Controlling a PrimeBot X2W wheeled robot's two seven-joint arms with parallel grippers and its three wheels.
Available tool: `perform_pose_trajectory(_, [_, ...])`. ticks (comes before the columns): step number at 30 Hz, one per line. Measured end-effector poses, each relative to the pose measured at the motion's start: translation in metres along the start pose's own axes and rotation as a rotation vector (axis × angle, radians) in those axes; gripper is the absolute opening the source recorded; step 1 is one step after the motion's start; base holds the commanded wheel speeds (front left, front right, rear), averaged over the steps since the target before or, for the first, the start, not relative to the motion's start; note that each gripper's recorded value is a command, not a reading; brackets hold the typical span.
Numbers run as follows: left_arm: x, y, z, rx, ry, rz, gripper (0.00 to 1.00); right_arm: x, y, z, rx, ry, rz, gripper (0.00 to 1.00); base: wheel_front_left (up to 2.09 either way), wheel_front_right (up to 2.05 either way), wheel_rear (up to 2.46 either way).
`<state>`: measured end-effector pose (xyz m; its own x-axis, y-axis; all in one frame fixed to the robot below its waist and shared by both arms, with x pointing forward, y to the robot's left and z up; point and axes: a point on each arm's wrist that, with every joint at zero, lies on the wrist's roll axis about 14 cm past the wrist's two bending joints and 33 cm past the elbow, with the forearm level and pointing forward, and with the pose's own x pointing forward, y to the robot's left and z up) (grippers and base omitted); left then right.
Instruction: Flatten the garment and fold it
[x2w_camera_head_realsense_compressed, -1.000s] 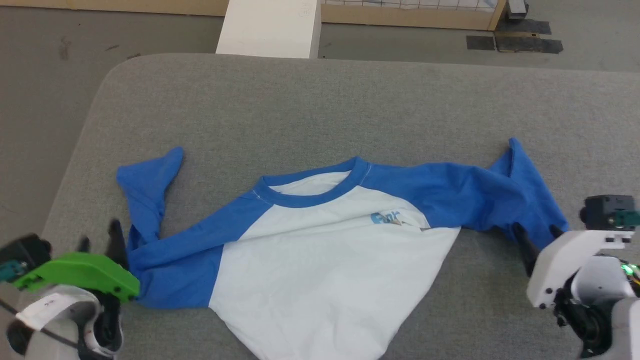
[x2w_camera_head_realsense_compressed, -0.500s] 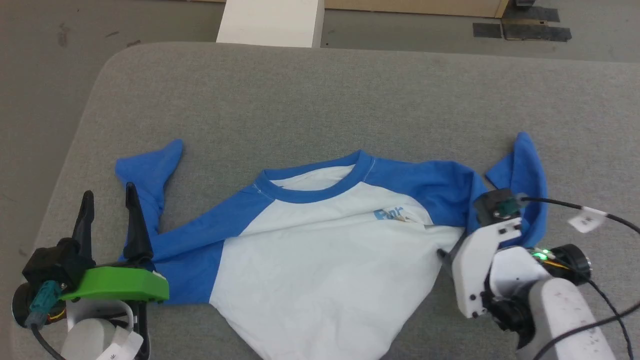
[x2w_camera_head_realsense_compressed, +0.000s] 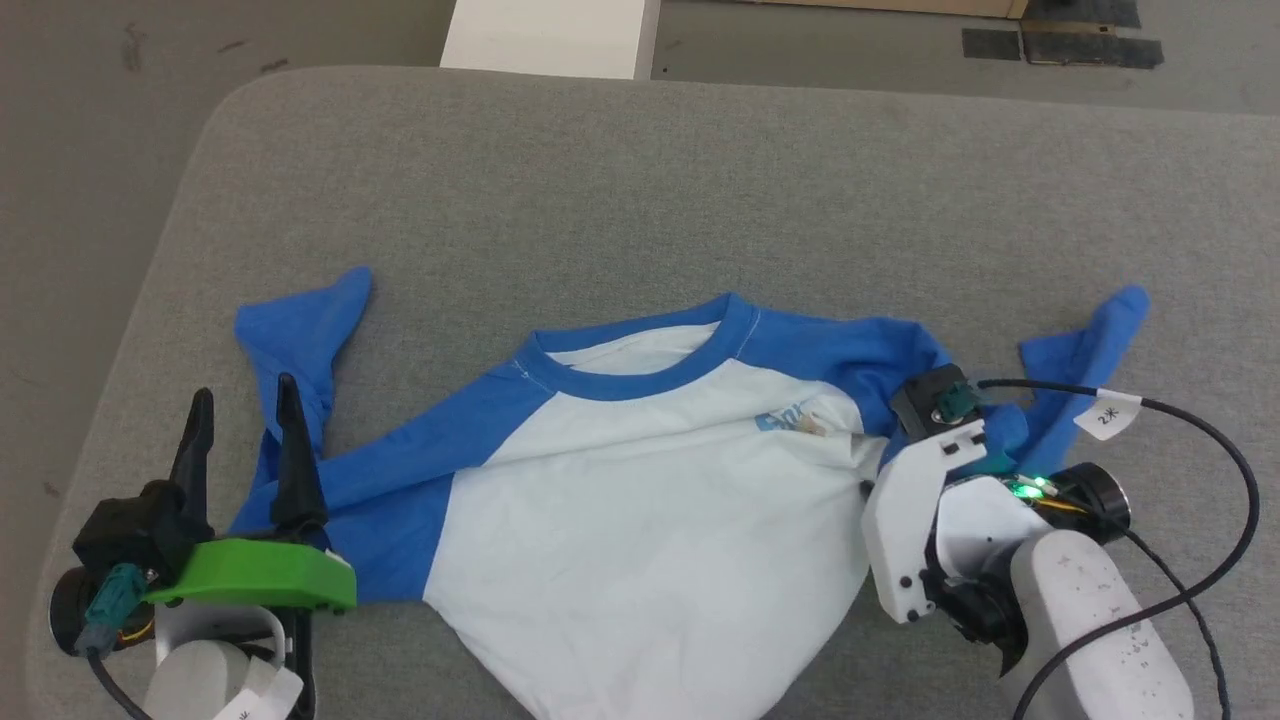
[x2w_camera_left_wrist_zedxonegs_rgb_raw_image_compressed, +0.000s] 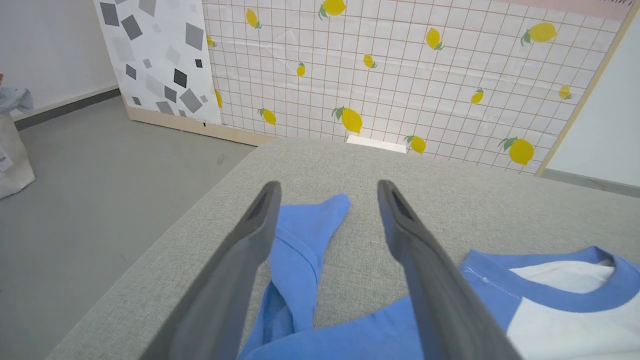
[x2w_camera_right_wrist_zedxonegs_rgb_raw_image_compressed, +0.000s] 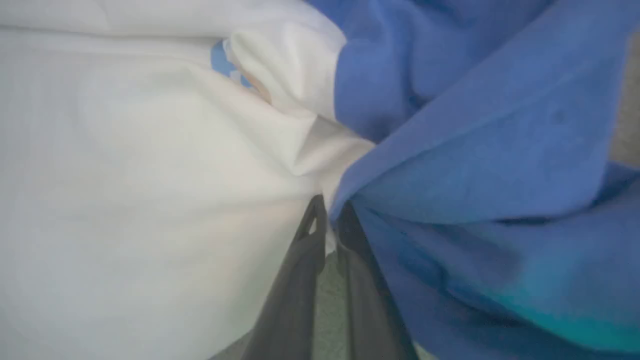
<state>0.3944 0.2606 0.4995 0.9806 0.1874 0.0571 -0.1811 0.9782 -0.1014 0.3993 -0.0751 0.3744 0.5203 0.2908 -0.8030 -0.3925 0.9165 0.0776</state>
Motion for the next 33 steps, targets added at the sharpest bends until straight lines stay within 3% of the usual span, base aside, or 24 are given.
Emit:
perform_pose_trajectory(4, [-0.002,-0.002,0.002,-0.002,-0.004,-0.008,1.0,-0.011,-0.007,0.002,0.012,-0.025,-0.014,0.0,0.0,0.0,0.0])
perform_pose_trajectory(9, [-0.003,-0.004,0.002,-0.008,-0.005,-0.013,1.0,-0.042,-0.047,-0.046,0.084,0.078,-0.113,0.0,0.0,0.0,0.0])
perform_pose_trajectory(14, [0.0,-0.012,-0.003,-0.016,0.01,-0.038,1.0,-0.065,-0.057,-0.082,0.185,0.147,-0.147,0.0,0.0,0.0,0.0])
perform_pose_trajectory(15, [0.001,-0.014,-0.004,-0.017,0.017,-0.044,1.0,-0.067,-0.058,-0.078,0.202,0.115,-0.151,0.08,0.0,0.0,0.0])
perform_pose_trajectory(16, [0.002,-0.016,-0.006,-0.018,0.022,-0.051,1.0,-0.067,-0.058,-0.076,0.22,0.093,-0.151,1.0,0.0,0.0,0.0])
perform_pose_trajectory(20, [0.003,-0.026,-0.011,-0.024,0.051,-0.076,1.0,-0.076,-0.069,-0.058,0.332,-0.052,-0.159,1.0,0.0,0.0,0.0])
perform_pose_trajectory(25, [0.003,-0.031,-0.014,-0.034,0.097,-0.093,1.0,-0.115,-0.116,-0.028,0.469,-0.304,-0.243,1.0,0.0,0.0,0.0])
perform_pose_trajectory(29, [0.005,-0.048,-0.027,-0.036,0.213,-0.154,1.0,-0.144,-0.145,-0.008,0.51,-0.456,-0.317,1.0,0.0,0.0,0.0])
perform_pose_trajectory(33, [0.018,-0.081,-0.037,-0.032,0.366,-0.269,1.0,-0.154,-0.158,0.003,0.508,-0.506,-0.357,1.0,0.0,0.0,0.0])
